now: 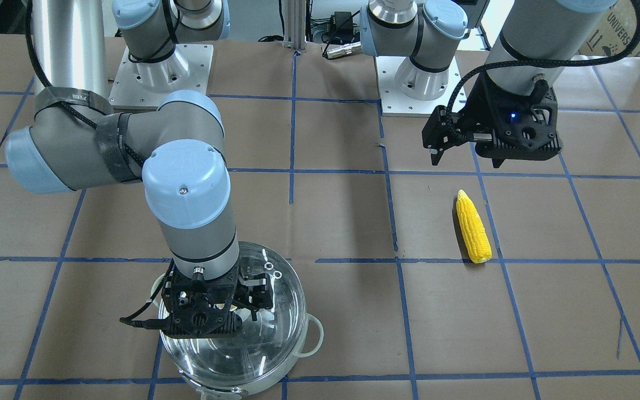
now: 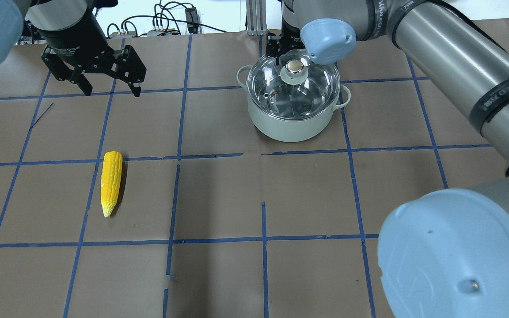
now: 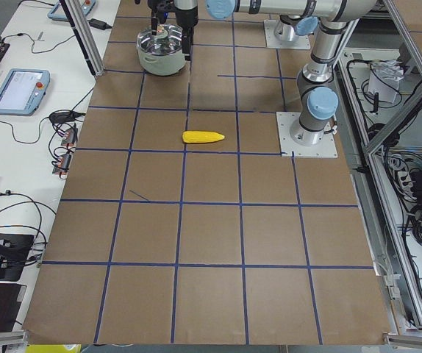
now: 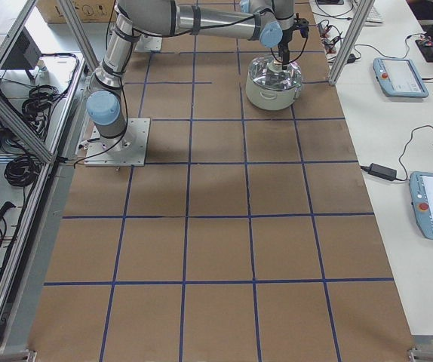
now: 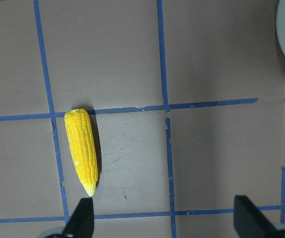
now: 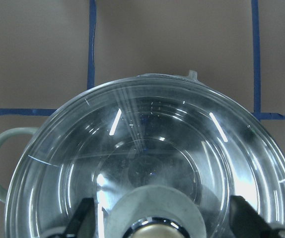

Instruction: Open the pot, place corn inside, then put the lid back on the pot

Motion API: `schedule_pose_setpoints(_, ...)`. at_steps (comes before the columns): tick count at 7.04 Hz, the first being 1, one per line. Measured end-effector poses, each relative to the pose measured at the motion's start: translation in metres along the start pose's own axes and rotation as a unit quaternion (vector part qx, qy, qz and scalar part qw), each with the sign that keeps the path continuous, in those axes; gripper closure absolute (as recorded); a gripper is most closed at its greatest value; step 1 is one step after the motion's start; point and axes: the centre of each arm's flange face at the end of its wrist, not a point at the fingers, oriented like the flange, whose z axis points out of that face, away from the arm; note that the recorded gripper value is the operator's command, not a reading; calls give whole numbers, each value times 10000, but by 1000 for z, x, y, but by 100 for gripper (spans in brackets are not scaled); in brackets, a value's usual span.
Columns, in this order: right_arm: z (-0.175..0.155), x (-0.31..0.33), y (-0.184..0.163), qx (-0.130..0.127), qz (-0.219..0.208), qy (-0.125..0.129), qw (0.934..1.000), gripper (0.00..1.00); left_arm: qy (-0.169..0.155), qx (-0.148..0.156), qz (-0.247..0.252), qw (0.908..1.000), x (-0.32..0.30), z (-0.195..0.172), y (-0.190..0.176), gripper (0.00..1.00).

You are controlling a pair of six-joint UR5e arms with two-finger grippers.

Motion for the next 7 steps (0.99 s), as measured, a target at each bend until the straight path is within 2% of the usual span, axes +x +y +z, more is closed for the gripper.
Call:
schedule_pose_setpoints(3,-2,1,5,11,-20,-2,10000,8,-2,75,-33,10000,0,-7,0,0)
schedule_pose_setpoints(4,-1,-2,7,-4,-35,1,10000,13,-2,107,-39,9999,0,-11,1,0)
schedule_pose_setpoints(7,1,-3,10,-63,-64,5,10000,36,-3,151,-43,9999,1,-15,4,0)
